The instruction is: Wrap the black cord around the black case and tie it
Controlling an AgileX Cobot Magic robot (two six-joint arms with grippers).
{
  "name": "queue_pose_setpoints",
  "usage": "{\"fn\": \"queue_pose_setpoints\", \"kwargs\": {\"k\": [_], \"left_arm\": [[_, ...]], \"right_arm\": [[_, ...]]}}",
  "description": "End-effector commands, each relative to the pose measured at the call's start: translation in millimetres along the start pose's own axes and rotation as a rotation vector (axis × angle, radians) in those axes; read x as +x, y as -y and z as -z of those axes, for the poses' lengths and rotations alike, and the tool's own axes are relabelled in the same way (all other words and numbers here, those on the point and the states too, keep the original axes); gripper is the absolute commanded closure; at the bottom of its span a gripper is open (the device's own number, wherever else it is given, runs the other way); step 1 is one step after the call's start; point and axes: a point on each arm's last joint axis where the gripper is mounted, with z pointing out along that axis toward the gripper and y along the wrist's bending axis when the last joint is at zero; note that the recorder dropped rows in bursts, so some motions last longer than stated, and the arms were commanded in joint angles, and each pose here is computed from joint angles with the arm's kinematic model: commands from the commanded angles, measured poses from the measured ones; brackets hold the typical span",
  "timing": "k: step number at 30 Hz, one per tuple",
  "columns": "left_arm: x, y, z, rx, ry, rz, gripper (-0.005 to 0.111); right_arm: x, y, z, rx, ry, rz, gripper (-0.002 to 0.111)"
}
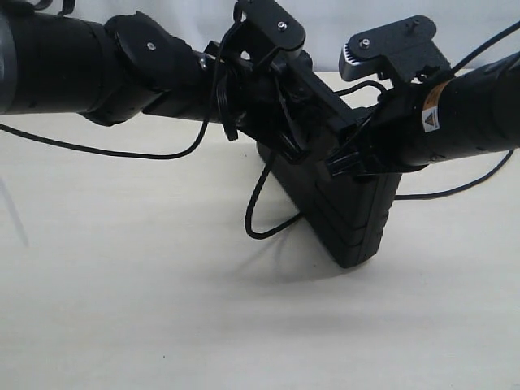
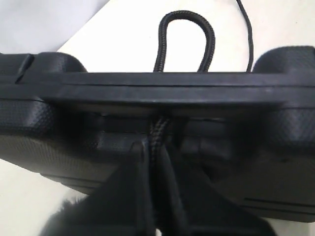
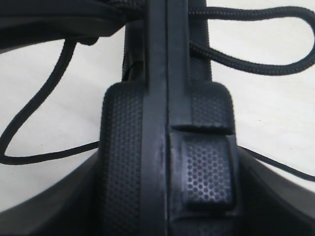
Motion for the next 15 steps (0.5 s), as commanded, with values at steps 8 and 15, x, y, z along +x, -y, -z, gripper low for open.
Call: {"fn": "queue_pose_setpoints", "kwargs": {"k": [8,15], "left_arm": [[-4,-0.2,0,-0.014,0.015,0.004,0.107],[-4,-0.2,0,-0.014,0.015,0.004,0.107]], "right_arm": [[5,0,0,-0.004,-0.043,-0.012,0.079],[-5,2,11,0.011,-0.085,-0.039,0.047]]}}
